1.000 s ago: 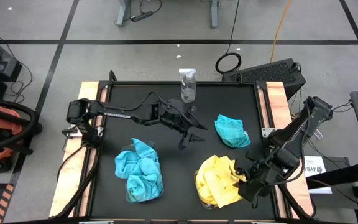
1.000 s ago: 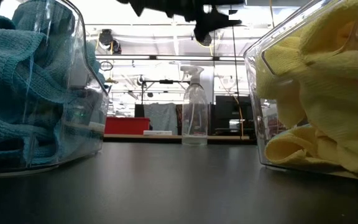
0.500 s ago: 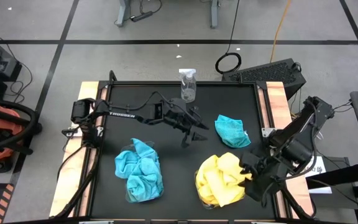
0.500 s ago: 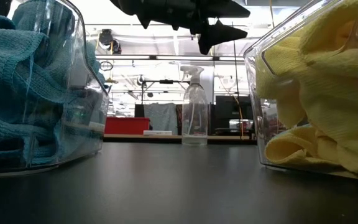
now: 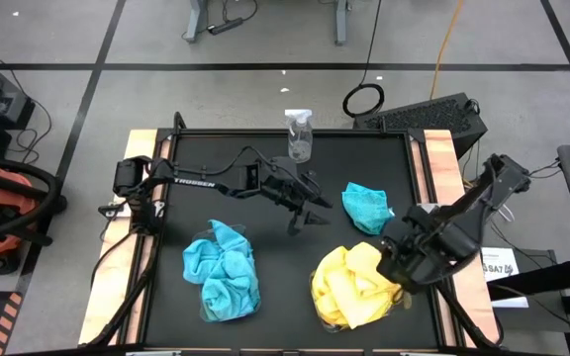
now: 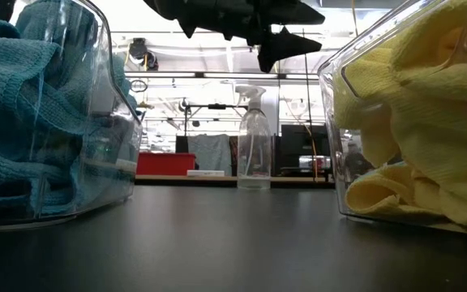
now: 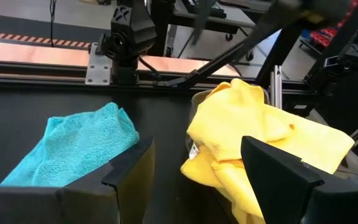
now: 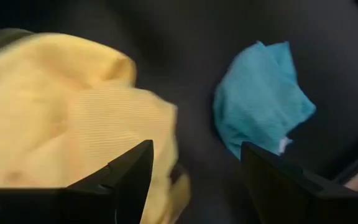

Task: Sort microfiber towel by color & place in baskets
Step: Put the blue microfiber towel into the left transparent bin

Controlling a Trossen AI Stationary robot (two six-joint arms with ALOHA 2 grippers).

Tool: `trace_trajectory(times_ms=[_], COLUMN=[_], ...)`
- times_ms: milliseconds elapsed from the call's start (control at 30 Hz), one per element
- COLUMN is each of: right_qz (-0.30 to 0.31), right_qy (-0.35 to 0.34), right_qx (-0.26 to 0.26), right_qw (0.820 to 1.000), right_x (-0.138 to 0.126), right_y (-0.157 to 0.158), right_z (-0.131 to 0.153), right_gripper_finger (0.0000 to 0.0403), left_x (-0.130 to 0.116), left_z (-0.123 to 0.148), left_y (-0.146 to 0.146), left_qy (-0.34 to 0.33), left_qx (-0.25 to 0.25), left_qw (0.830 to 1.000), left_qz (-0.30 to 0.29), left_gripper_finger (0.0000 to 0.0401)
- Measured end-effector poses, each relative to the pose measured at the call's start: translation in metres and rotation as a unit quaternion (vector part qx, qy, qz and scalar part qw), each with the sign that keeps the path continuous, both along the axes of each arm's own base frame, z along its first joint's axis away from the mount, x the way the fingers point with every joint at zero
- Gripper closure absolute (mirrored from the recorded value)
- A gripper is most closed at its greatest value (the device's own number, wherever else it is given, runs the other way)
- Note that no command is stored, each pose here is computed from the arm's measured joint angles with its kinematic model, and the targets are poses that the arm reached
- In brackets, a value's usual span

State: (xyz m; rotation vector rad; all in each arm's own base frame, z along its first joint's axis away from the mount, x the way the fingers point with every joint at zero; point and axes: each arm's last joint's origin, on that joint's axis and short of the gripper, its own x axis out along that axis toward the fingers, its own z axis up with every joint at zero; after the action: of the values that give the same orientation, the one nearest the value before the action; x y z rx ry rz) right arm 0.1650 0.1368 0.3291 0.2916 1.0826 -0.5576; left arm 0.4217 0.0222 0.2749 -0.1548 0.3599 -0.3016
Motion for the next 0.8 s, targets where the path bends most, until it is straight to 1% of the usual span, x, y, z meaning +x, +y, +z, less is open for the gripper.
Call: trace_trajectory(times_ms=[133, 200, 333, 433, 567, 733, 800], right_qz=[-0.003, 0.005, 0.013, 0.007, -0.005, -0.018, -0.015], right_qy=[0.037, 0.050, 0.046, 0.034, 0.007, -0.039, -0.039], right_qx=[-0.010, 0.005, 0.047, 0.055, 0.064, 0.072, 0.071], right_qw=[0.999, 0.999, 0.998, 0.998, 0.998, 0.997, 0.997], right_x=[0.002, 0.002, 0.000, -0.005, -0.010, -0.017, -0.018], right_y=[-0.012, -0.019, -0.036, -0.051, -0.071, -0.094, -0.102], right_z=[-0.024, -0.039, -0.065, -0.079, -0.085, -0.079, -0.077], right_gripper_finger=[0.0167, 0.0167, 0.0167, 0.0167, 0.0167, 0.0167, 0.0167], left_x=[-0.002, -0.003, -0.010, -0.014, -0.016, -0.019, -0.019], left_z=[-0.001, -0.004, -0.002, 0.000, 0.002, 0.006, 0.006], left_y=[-0.001, -0.002, -0.004, -0.004, -0.004, -0.006, -0.006], left_qy=[0.013, 0.028, 0.053, 0.064, 0.067, 0.071, 0.072], left_qx=[-0.009, -0.014, -0.020, -0.017, -0.017, -0.027, -0.029], left_qw=[1.000, 0.999, 0.998, 0.997, 0.996, 0.996, 0.996], left_qz=[-0.017, -0.027, -0.042, -0.047, -0.050, -0.050, -0.050], left_gripper_finger=[0.0157, 0.0157, 0.0157, 0.0157, 0.0157, 0.0157, 0.0157])
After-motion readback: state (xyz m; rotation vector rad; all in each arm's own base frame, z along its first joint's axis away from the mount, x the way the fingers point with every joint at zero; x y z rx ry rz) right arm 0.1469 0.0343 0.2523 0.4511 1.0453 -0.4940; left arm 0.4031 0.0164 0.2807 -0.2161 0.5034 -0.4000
